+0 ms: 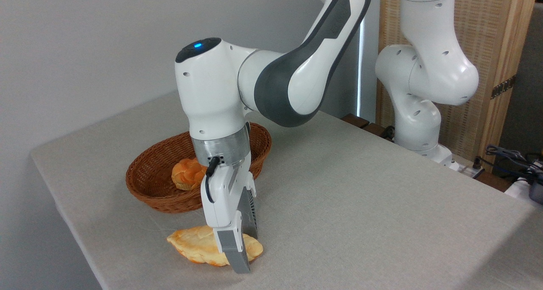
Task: Put bread into the basket
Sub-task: 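Close the gripper on the pastry's edge and lift it, then carry the held pastry over the wicker basket and lower it in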
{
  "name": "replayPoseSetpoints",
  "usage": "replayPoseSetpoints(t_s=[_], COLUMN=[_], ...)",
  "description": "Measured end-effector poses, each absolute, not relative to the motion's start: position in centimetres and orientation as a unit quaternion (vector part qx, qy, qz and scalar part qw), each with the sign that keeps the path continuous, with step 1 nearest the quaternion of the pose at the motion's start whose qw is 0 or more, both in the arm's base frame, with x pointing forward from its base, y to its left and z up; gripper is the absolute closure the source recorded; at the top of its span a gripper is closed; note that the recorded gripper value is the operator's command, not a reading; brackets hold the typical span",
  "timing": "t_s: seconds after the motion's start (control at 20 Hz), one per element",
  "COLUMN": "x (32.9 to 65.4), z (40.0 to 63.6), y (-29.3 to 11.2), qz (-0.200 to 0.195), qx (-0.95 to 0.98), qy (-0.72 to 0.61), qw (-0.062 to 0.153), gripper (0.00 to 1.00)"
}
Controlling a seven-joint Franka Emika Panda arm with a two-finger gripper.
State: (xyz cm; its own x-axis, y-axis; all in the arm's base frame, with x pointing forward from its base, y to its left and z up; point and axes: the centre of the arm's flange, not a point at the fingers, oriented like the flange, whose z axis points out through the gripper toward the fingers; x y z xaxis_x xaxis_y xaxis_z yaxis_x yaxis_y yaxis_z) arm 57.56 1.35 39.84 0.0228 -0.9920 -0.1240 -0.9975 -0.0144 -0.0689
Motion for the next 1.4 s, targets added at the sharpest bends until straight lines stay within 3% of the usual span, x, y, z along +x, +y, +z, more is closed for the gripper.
replayPoseSetpoints(t_s=[0.35,0.75,0.8,0.85,0.95,1.0,1.4], x=[58.0,58.6,58.6,58.6,58.6,58.6,58.6], z=[39.8,40.0,40.0,39.9,39.8,39.8,39.7], y=[1.0,-1.0,-1.2,-1.3,-1.4,-1.4,-2.3], qz=[0.000,-0.070,-0.074,-0.079,-0.088,-0.089,-0.091], qx=[-0.714,-0.743,-0.745,-0.748,-0.755,-0.757,-0.753], qy=[0.696,0.665,0.662,0.658,0.649,0.647,0.652], qw=[0.073,0.033,0.027,0.022,0.011,0.008,0.005], gripper=[0.00,0.01,0.15,0.39,0.58,0.62,0.62])
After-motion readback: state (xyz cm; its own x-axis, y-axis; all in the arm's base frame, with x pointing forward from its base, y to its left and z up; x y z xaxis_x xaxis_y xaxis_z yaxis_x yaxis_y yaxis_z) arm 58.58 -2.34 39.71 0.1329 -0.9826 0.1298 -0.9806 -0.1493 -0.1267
